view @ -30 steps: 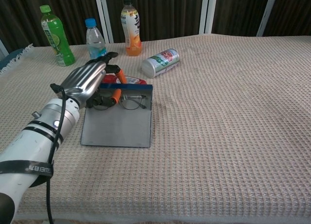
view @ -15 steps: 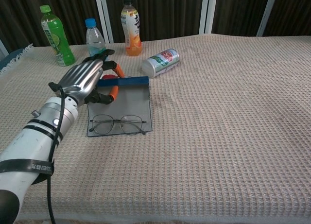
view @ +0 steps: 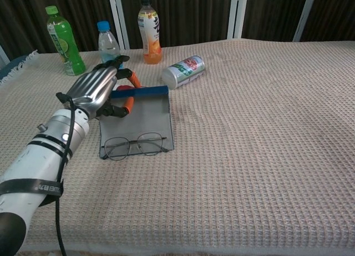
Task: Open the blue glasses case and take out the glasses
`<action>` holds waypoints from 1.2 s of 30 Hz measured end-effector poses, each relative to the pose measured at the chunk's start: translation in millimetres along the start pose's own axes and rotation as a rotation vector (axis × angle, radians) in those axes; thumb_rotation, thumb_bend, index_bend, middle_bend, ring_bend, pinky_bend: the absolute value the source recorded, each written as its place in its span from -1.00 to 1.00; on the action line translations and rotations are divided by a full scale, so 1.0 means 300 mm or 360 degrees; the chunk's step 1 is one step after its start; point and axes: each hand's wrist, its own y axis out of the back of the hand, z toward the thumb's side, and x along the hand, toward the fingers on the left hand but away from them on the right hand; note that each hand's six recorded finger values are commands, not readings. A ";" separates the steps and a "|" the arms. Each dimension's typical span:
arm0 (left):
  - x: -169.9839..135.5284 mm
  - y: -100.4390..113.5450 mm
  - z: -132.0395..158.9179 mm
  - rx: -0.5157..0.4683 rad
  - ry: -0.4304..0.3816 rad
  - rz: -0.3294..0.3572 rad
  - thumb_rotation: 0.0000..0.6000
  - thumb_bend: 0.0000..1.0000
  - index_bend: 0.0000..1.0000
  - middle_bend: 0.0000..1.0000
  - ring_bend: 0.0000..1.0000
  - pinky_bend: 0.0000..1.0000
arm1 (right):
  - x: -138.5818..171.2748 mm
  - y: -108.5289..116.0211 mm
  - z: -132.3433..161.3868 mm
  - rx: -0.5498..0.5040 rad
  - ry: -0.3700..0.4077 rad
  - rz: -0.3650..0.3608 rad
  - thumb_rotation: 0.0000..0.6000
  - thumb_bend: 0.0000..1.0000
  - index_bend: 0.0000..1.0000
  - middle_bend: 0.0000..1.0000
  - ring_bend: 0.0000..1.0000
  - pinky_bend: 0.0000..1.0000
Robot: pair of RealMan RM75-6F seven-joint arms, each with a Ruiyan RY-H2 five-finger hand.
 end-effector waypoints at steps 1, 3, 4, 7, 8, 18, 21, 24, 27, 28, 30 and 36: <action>0.005 0.004 -0.003 0.0001 0.0006 0.0008 1.00 -0.03 -0.27 -1.00 -1.00 -1.00 | 0.000 0.001 -0.001 -0.0001 0.0000 0.0000 1.00 -0.70 -1.00 -1.00 -1.00 -0.93; 0.026 0.023 -0.022 0.0014 0.0037 0.0038 1.00 -0.03 -0.27 -1.00 -1.00 -1.00 | 0.001 0.002 -0.002 -0.0001 -0.0003 -0.0003 1.00 -0.70 -1.00 -1.00 -1.00 -0.93; 0.038 0.031 -0.036 0.0025 0.0056 0.0052 1.00 -0.03 -0.27 -1.00 -1.00 -1.00 | 0.001 0.003 -0.003 -0.0002 -0.0003 -0.0004 1.00 -0.70 -1.00 -1.00 -1.00 -0.93; 0.076 0.052 -0.089 0.0073 0.0126 0.0081 1.00 -0.03 -0.27 -1.00 -1.00 -1.00 | 0.001 0.004 -0.003 -0.0002 -0.0005 -0.0006 1.00 -0.70 -1.00 -1.00 -1.00 -0.93; 0.086 0.057 -0.106 0.0089 0.0146 0.0088 1.00 -0.03 -0.27 -1.00 -1.00 -1.00 | 0.000 0.004 -0.004 -0.0002 -0.0006 -0.0008 1.00 -0.70 -1.00 -1.00 -1.00 -0.93; 0.141 0.079 -0.250 0.0134 0.0330 0.0093 1.00 -0.03 -0.33 -1.00 -1.00 -1.00 | -0.006 -0.004 -0.003 0.0013 -0.0011 0.0002 1.00 -0.70 -1.00 -1.00 -1.00 -0.93; 0.144 0.083 -0.275 0.0147 0.0360 0.0091 1.00 -0.03 -0.34 -1.00 -1.00 -1.00 | -0.006 -0.005 -0.001 0.0015 -0.0010 0.0002 1.00 -0.69 -1.00 -1.00 -1.00 -0.93; 0.145 0.079 -0.300 0.0173 0.0393 0.0066 1.00 -0.03 -0.38 -1.00 -1.00 -1.00 | -0.006 -0.005 0.000 0.0016 -0.0009 0.0003 1.00 -0.70 -1.00 -1.00 -1.00 -0.93; 0.143 0.065 -0.329 0.0206 0.0435 0.0010 1.00 -0.03 -0.51 -1.00 -1.00 -1.00 | -0.005 -0.006 0.002 0.0015 -0.0006 0.0004 1.00 -0.70 -1.00 -1.00 -1.00 -0.93; 0.142 0.061 -0.337 0.0217 0.0448 -0.0007 1.00 -0.04 -0.58 -1.00 -1.00 -1.00 | -0.005 -0.006 0.002 0.0015 -0.0006 0.0004 1.00 -0.70 -1.00 -1.00 -1.00 -0.93; 0.138 0.051 -0.352 0.0237 0.0472 -0.0053 1.00 -0.04 -0.68 -1.00 -1.00 -1.00 | -0.004 -0.006 0.002 0.0013 -0.0005 0.0004 1.00 -0.69 -1.00 -1.00 -1.00 -0.93; 0.124 0.025 -0.359 0.0279 0.0503 -0.0178 1.00 -0.09 -0.89 -1.00 -1.00 -1.00 | -0.003 -0.004 0.002 0.0008 -0.0003 0.0001 1.00 -0.70 -1.00 -1.00 -1.00 -0.93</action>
